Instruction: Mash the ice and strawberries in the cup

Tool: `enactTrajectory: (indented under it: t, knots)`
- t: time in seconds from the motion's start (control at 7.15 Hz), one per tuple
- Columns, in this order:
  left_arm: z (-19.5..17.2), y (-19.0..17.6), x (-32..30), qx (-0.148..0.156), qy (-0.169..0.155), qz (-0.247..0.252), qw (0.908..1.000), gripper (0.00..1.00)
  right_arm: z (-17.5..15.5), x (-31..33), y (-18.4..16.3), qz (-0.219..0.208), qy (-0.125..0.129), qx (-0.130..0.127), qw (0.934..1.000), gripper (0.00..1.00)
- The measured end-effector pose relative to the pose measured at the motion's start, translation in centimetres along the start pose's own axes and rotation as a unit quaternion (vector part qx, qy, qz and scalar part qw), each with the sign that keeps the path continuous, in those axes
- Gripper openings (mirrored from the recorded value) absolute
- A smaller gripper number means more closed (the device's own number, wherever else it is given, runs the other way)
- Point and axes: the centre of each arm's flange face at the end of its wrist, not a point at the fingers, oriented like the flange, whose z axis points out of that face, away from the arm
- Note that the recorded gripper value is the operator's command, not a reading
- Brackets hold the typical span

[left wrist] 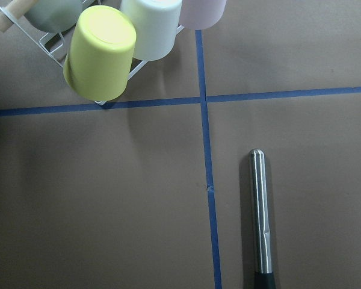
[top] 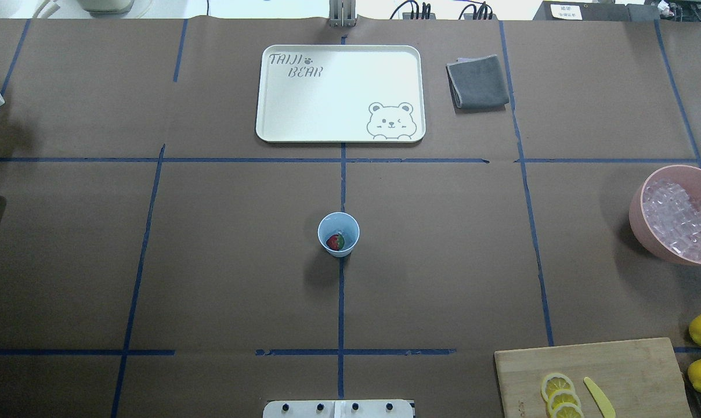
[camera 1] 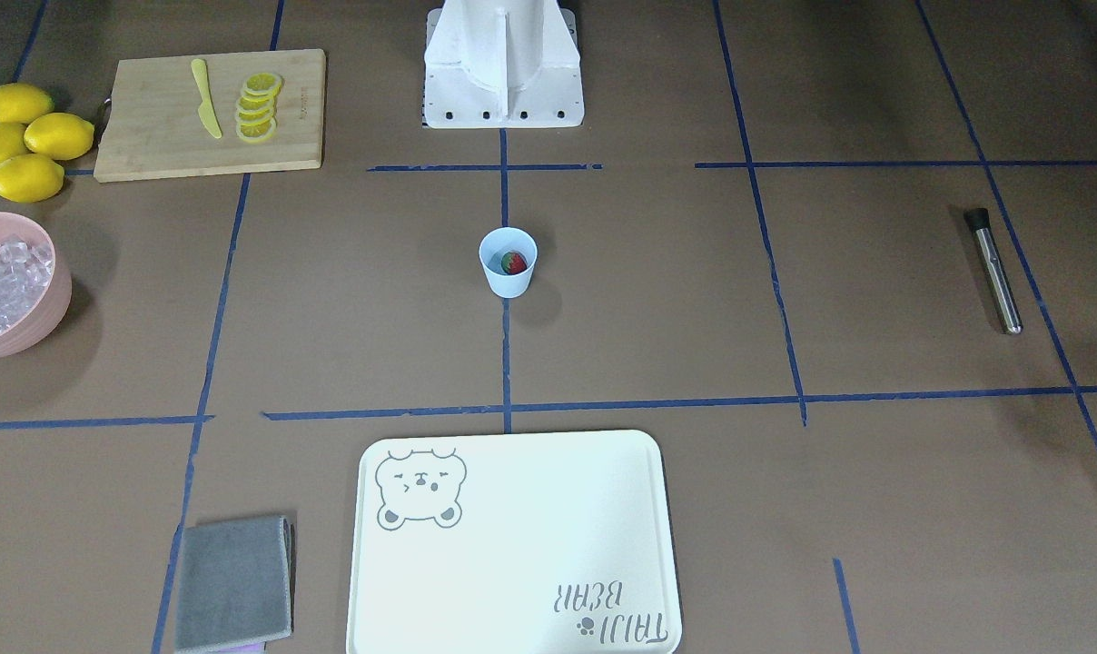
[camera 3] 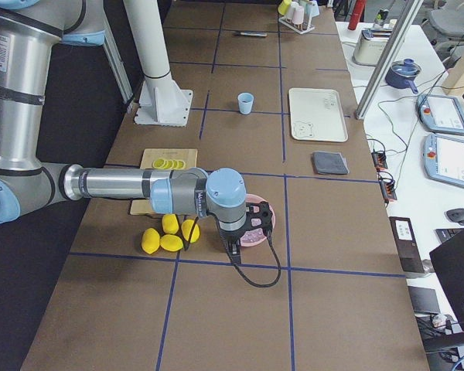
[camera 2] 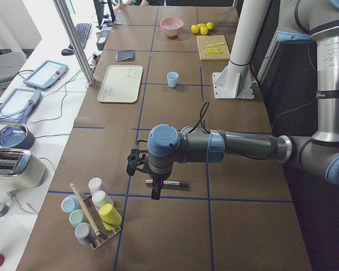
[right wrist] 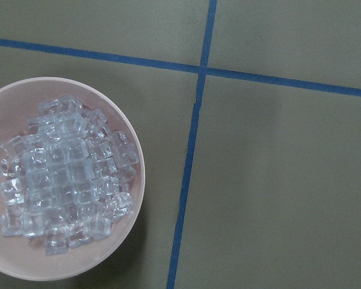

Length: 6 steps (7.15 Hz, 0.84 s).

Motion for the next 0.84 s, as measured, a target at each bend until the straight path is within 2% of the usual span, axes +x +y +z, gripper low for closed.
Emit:
enactTrajectory:
  t: [0.84]
  knots:
    - [0.8,1.1,-0.5,-0.006,0.003,-0.002,1.0000,1.00,0.1,0.0,0.1,0.001,0.000,-0.002,1.0000,0.99]
